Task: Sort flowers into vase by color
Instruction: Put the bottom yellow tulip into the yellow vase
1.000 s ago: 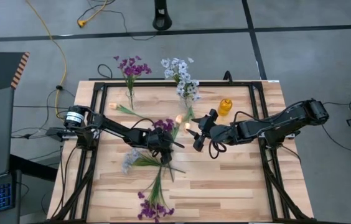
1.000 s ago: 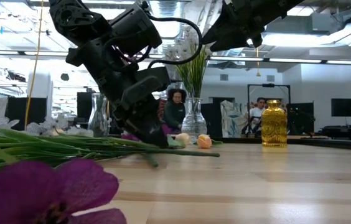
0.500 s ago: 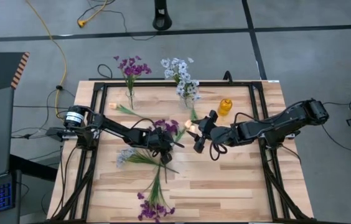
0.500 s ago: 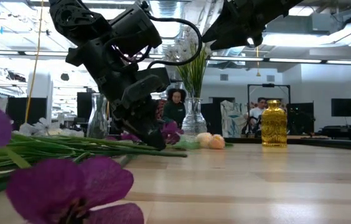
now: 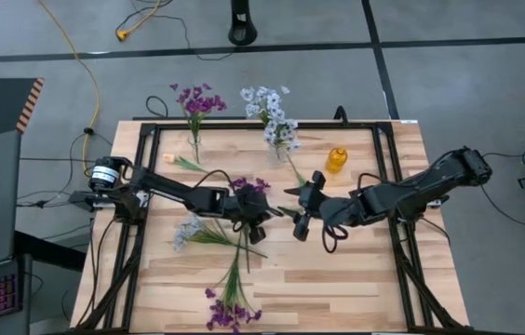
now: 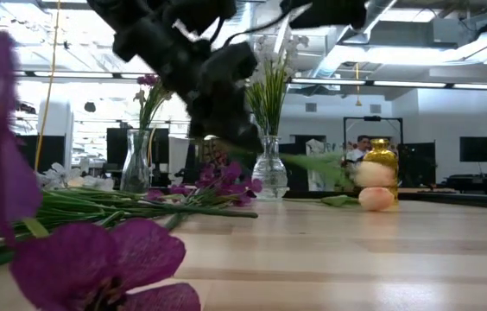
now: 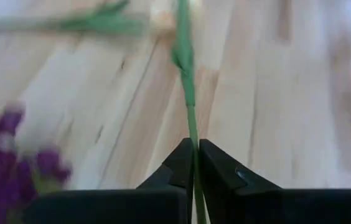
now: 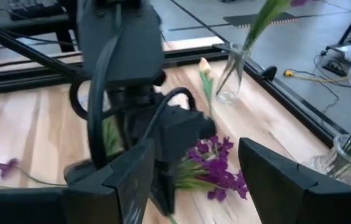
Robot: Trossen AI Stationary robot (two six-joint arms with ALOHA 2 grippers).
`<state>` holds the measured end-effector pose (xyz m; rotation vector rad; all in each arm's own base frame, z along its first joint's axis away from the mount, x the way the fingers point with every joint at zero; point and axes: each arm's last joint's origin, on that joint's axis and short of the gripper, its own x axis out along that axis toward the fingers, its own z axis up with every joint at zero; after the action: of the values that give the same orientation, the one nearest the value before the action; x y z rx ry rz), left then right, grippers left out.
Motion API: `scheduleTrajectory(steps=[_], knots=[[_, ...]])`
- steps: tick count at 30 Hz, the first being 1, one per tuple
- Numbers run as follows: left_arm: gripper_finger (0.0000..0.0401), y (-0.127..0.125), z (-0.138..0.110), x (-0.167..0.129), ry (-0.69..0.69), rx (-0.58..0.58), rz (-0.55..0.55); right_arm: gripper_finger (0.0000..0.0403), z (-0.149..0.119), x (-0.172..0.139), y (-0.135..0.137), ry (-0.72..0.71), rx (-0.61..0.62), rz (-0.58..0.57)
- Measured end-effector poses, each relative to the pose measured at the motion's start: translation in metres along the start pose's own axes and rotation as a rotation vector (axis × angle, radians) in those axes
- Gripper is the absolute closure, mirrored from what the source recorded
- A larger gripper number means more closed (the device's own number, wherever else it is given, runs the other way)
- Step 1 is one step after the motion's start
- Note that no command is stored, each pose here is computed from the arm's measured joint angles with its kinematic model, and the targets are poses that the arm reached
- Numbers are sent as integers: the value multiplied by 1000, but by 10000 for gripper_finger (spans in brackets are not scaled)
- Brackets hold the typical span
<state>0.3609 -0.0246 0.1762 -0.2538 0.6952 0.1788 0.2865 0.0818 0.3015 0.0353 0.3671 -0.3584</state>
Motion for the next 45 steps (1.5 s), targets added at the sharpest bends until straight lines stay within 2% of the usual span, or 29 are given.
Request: scheduleTrajectory(steps=[8,12,21,29,33,40,45], knots=[[397,1,24,-25,-86,66,2,143,26,-22,13,-3,-22,54],[397,8,35,-42,-135,85,39,143,35,-30,18,-25,-9,81],[397,25,59,-84,-273,132,150,143,34,-27,23,-11,217,79],[397,30,67,-104,-320,141,160,143,4,9,44,8,283,-107],[397,30,68,-108,-332,152,159,143,-11,22,55,-56,340,-235],[397,30,67,-108,-321,172,162,143,-38,27,76,-289,514,-465],[397,29,67,-108,-318,182,146,143,-57,33,87,-448,637,-535]])
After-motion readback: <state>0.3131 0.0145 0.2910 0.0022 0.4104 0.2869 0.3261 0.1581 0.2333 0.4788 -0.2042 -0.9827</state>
